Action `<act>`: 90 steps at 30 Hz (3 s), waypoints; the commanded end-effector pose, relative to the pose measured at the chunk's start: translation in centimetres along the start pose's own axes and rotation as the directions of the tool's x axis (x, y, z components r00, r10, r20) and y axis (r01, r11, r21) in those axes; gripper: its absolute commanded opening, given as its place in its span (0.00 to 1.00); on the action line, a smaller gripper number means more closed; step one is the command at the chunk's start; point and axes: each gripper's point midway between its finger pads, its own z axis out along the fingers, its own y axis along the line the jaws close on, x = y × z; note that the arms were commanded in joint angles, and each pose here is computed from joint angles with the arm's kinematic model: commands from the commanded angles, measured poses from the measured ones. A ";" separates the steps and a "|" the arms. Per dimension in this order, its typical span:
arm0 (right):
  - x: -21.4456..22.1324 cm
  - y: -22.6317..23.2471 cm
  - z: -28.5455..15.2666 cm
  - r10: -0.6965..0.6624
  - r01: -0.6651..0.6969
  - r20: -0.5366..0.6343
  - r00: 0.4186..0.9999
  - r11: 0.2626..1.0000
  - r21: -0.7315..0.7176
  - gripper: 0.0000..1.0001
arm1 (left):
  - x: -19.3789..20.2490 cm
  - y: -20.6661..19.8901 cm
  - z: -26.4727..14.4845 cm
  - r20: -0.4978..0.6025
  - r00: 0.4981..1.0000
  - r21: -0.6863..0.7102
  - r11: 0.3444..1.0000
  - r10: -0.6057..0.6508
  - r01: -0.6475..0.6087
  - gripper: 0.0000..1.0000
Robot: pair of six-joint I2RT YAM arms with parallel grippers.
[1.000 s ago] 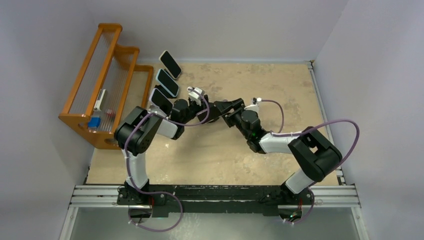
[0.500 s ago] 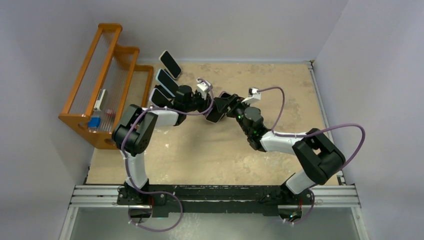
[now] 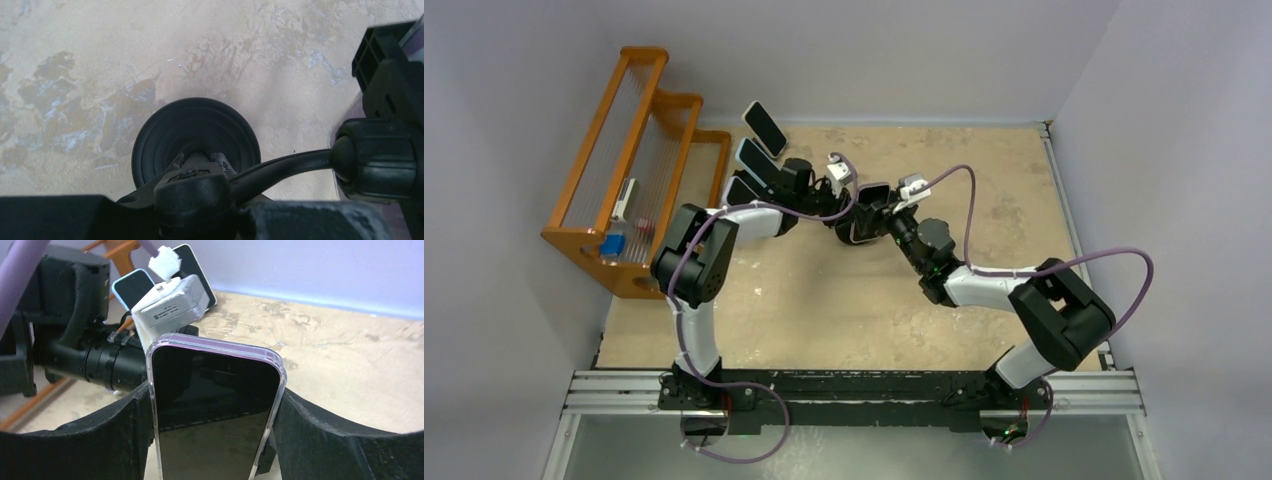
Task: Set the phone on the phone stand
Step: Adjust the phone at the phone stand, then move the phone stand with the phone to the center of the board, then reset both arms
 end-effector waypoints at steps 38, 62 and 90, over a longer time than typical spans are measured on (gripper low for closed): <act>-16.1 0.2 -12.4 -0.216 0.248 0.534 0.817 0.969 0.013 0.99 | -1.9 6.0 7.9 0.045 0.973 0.135 0.963 0.227 -0.231 0.00; -16.0 1.9 -12.5 -0.214 0.291 0.514 0.830 0.954 -0.072 0.99 | -6.0 7.9 4.7 0.198 0.931 0.202 0.917 0.306 -0.344 0.87; -12.0 -4.5 -11.6 0.321 -0.388 0.293 0.901 0.897 0.211 0.99 | -14.9 -4.0 -24.0 0.476 0.835 -0.502 0.865 0.277 -0.001 0.92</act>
